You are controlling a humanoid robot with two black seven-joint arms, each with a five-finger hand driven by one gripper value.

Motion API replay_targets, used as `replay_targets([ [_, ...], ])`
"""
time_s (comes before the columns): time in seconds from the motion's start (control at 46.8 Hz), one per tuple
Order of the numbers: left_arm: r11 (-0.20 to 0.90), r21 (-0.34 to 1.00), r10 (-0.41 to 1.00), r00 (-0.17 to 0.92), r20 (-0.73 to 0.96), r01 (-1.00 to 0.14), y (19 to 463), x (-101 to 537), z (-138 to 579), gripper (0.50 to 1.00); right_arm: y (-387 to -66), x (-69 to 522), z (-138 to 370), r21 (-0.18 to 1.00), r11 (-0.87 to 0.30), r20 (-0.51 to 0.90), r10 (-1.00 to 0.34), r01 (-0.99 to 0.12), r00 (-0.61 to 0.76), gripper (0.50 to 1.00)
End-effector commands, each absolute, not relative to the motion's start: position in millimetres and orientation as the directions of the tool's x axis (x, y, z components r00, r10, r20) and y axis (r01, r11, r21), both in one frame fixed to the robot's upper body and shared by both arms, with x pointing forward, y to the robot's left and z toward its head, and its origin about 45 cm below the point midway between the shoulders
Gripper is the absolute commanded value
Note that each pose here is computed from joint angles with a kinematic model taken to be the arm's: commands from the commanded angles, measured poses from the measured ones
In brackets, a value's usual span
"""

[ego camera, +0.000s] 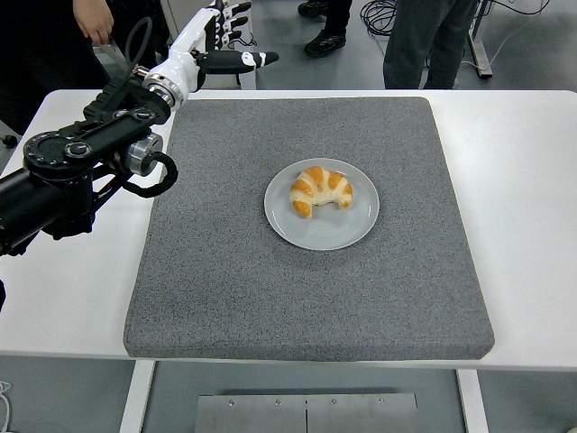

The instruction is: Place the bread on the plate

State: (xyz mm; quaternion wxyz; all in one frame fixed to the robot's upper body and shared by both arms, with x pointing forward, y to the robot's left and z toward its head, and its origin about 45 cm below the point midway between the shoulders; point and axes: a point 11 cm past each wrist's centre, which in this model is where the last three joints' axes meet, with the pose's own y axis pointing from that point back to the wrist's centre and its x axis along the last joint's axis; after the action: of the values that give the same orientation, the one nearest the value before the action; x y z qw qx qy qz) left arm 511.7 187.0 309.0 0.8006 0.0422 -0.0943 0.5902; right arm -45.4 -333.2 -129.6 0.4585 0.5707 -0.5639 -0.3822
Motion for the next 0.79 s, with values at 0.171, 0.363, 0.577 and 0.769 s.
replay_targets([
  [0.171,0.223,-0.021,0.970,0.219,0.102,-0.975,214.4,505.7,283.2,0.968,-333.2,-45.4,-129.6,0.954,0.057,0.081,-0.994,-0.293,0.072,1.000],
  [0.363,0.149,-0.028,0.989,0.149,-0.009,-0.988,234.5,503.8,276.7,0.968,-333.2,-45.4,-129.6,0.954,0.057,0.081,-0.994,-0.293,0.072,1.000],
  [0.577,0.089,-0.023,0.992,0.091,-0.087,-0.996,251.2,500.4,267.8,0.969,-332.8,-45.3,-129.7,0.954,0.056,0.080,-0.994,-0.294,0.071,1.000],
  [0.769,0.066,0.005,0.987,0.065,-0.146,-0.998,255.5,496.1,255.1,0.969,-333.3,-45.4,-129.6,0.954,0.057,0.081,-0.994,-0.293,0.071,1.000],
])
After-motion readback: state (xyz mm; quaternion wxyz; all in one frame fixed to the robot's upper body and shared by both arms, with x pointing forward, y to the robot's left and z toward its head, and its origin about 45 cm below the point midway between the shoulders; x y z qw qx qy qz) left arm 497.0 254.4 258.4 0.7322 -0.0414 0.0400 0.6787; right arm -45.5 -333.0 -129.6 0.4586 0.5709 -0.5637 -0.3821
